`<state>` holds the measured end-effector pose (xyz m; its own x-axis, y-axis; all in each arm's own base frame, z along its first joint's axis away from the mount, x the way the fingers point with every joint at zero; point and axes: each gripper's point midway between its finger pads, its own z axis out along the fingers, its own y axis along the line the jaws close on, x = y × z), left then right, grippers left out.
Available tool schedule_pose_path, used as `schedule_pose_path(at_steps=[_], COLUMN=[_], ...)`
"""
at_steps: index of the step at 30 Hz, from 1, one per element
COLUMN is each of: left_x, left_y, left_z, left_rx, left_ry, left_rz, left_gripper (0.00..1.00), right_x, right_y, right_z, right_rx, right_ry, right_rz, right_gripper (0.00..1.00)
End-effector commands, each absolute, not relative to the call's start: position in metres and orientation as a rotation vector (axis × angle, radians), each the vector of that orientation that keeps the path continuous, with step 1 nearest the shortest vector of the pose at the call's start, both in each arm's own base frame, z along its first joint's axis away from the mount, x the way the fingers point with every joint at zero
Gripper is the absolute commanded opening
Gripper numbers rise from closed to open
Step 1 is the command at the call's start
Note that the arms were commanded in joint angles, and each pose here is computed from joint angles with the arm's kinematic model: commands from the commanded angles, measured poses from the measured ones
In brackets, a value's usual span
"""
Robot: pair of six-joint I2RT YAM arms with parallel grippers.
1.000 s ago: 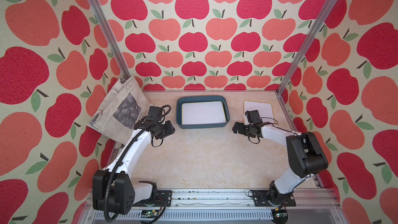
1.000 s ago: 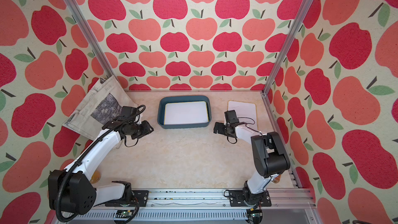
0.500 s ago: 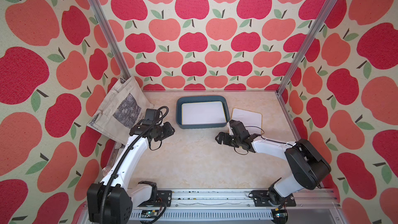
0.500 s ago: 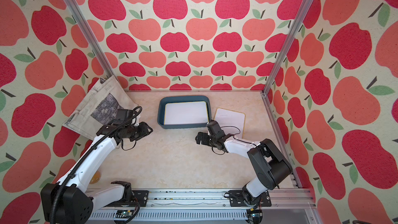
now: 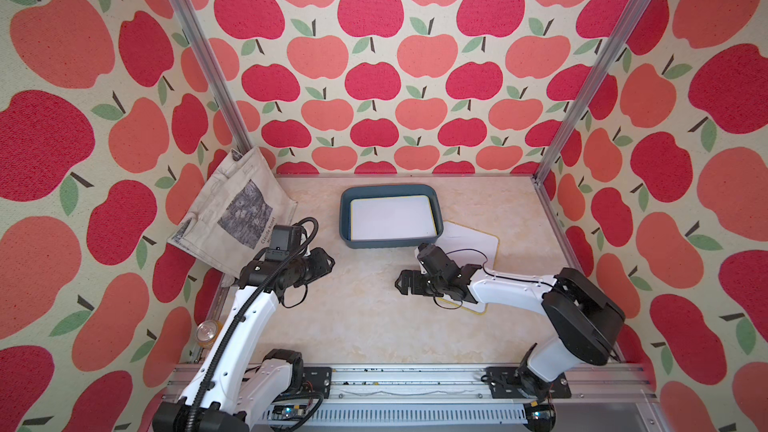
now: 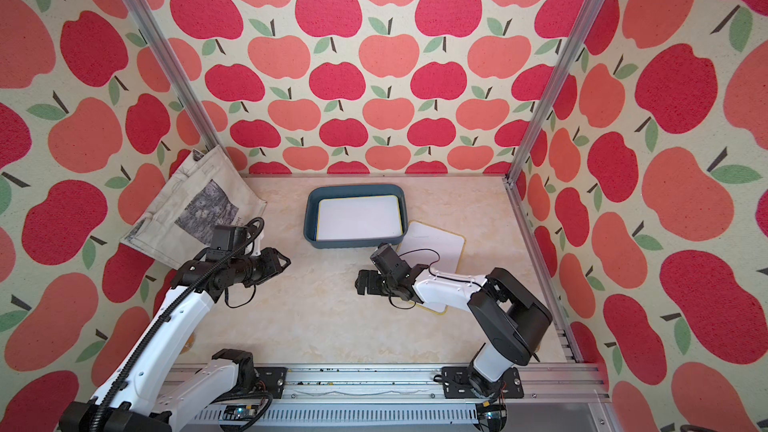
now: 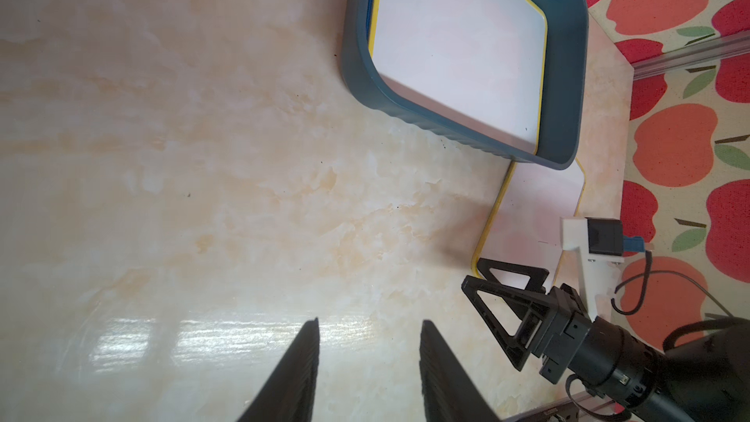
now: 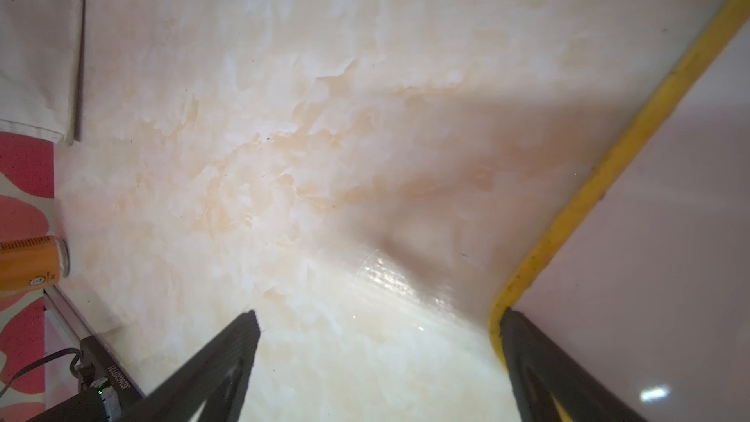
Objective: Put the whiteboard into the storage box
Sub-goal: Move the whiteboard to the center of the board.
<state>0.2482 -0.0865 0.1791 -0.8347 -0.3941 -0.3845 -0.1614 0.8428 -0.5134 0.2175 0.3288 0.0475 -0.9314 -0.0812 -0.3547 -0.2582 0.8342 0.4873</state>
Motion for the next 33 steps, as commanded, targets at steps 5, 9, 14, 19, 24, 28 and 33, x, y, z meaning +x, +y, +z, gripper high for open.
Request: schedule_pose_path(at_steps=[5,9,14,19,24,28,33], left_x=[0.227,0.223,0.219,0.216,0.211,0.204,0.200], left_y=[-0.084,-0.084,-0.084,-0.085,-0.089,-0.101,-0.131], left_z=[0.170,0.168,0.164,0.157,0.143,0.124,0.104], left_rx=[-0.460,-0.468,-0.483,-0.508,-0.518,-0.523,-0.520], left_ry=[2.568,2.575,2.578,2.588,2.624,2.681,2.714], left_rz=[-0.661,-0.664,-0.671,-0.678,-0.650,-0.609,-0.648], left_gripper=[0.44,0.44,0.44,0.44,0.44,0.44,0.45], right_x=[0.203,0.208,0.213,0.216,0.222,0.242,0.277], right_y=[0.367,0.397,0.434,0.450,0.409,0.337,0.241], right_z=[0.040,0.048,0.060,0.081,0.098,0.105,0.100], right_rx=[-0.402,-0.456,-0.528,-0.585,-0.660,-0.657,-0.509], right_ry=[2.762,2.727,2.683,2.633,2.589,2.565,2.616], right_rz=[0.795,0.876,0.978,1.018,0.784,0.447,0.161], right_gripper=[0.97,0.97,0.97,0.96,0.97,0.99,0.99])
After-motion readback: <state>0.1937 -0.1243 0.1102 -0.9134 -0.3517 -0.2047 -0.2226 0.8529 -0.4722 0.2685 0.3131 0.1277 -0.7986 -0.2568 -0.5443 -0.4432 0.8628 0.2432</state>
